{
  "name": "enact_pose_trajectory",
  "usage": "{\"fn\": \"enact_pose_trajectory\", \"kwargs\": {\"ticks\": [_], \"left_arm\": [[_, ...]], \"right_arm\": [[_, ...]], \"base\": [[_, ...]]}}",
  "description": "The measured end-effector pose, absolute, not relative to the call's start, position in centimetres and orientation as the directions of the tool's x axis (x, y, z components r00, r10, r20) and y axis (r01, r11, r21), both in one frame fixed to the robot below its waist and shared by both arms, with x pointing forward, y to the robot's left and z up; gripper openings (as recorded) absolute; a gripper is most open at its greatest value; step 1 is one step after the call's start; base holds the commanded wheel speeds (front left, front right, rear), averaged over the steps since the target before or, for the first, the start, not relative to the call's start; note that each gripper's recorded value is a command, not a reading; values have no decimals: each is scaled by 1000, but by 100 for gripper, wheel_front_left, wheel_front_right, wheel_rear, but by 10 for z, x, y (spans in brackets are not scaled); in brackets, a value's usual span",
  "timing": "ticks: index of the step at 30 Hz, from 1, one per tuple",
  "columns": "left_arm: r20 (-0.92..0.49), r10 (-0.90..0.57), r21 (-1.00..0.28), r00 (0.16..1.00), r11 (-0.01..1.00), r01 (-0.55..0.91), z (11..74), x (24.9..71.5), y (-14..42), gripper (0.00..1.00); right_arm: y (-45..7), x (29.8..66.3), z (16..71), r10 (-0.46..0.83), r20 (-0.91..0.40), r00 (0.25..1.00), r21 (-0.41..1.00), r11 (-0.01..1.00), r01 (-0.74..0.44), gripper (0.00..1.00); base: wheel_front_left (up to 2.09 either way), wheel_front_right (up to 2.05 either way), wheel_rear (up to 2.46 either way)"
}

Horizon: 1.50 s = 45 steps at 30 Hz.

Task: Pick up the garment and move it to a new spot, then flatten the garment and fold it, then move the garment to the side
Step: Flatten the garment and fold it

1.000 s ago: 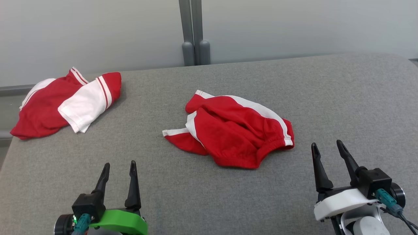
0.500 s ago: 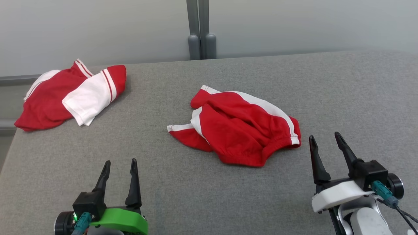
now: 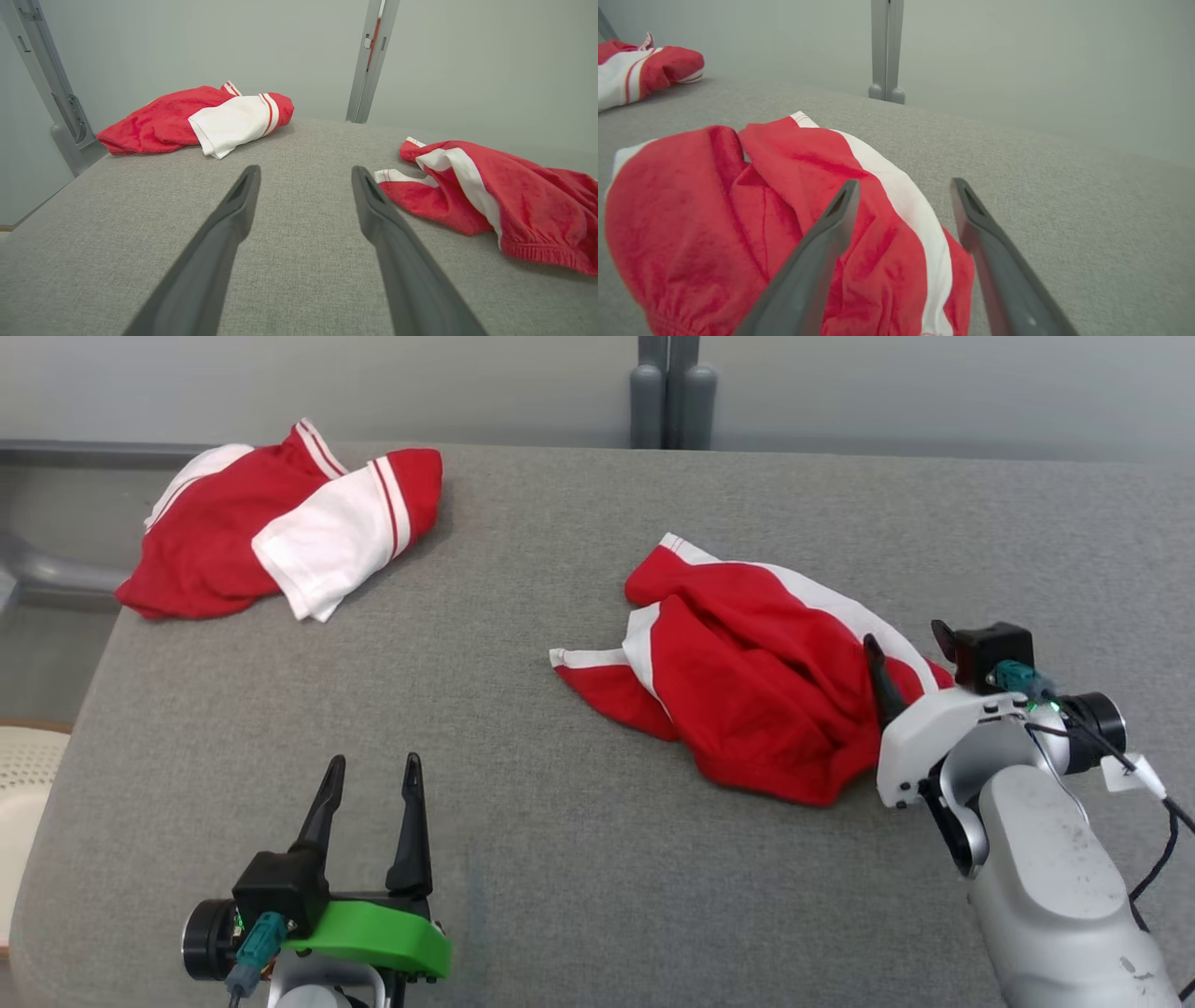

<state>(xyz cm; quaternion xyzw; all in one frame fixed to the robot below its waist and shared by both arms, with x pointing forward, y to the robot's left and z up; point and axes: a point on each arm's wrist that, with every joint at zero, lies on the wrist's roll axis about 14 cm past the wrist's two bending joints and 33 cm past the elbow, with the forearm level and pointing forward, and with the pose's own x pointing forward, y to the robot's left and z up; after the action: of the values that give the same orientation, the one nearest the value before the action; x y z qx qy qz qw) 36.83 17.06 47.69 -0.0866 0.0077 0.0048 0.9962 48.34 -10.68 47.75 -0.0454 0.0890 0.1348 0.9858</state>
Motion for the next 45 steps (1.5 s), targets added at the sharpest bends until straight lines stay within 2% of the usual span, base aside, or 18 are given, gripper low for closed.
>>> {"fn": "enact_pose_trajectory", "kwargs": {"ticks": [8, 9, 10, 11, 12, 13, 17, 24, 31, 34, 35, 45], "left_arm": [[-56, 99, -172, 994, 979, -107, 466, 357, 197, 100], [-59, 108, -173, 992, 978, -117, 466, 356, 199, 100], [-62, 116, -172, 991, 977, -126, 465, 355, 201, 100], [-65, 122, -172, 990, 976, -132, 464, 355, 203, 100], [-67, 126, -171, 990, 976, -136, 464, 355, 203, 100], [-66, 126, -173, 990, 976, -135, 464, 355, 203, 100], [-60, 111, -177, 992, 977, -120, 465, 358, 198, 100], [-40, 74, -175, 996, 981, -80, 471, 363, 187, 100], [-25, 28, -168, 999, 985, -32, 474, 366, 174, 100], [-13, 8, -167, 1000, 986, -10, 478, 369, 169, 100], [-5, -22, -167, 1000, 986, 21, 480, 373, 160, 100], [-5, -75, -168, 997, 983, 73, 479, 379, 144, 100]], "right_arm": [[-77, 490, 413, 313, -456, 833, -34, 929, -367, 100], [-75, 490, 410, 317, -464, 827, -33, 927, -374, 94], [-72, 491, 409, 325, -467, 822, -28, 924, -381, 45], [-67, 492, 409, 335, -465, 819, -21, 921, -389, 36], [-64, 492, 410, 345, -462, 817, -17, 918, -397, 14], [-61, 492, 411, 351, -459, 816, -15, 916, -402, 0], [-59, 492, 422, 368, -420, 830, -29, 908, -417, 0], [-44, 495, 478, 432, -215, 876, -31, 893, -449, 0], [-16, 451, 509, 566, -77, 821, -57, 819, -571, 0], [-17, 429, 506, 599, -80, 797, -79, 793, -604, 0], [-15, 388, 489, 654, -139, 744, -87, 740, -667, 0], [-35, 330, 436, 669, -344, 659, -88, 676, -732, 0]], "base": [[0, 0, 0], [0, 0, 0], [0, 0, 0], [0, 0, 0], [0, 0, 0], [0, 0, 0], [0, 0, 0], [0, 0, 0], [0, 0, 0], [0, 0, 0], [0, 0, 0], [0, 0, 0]]}}
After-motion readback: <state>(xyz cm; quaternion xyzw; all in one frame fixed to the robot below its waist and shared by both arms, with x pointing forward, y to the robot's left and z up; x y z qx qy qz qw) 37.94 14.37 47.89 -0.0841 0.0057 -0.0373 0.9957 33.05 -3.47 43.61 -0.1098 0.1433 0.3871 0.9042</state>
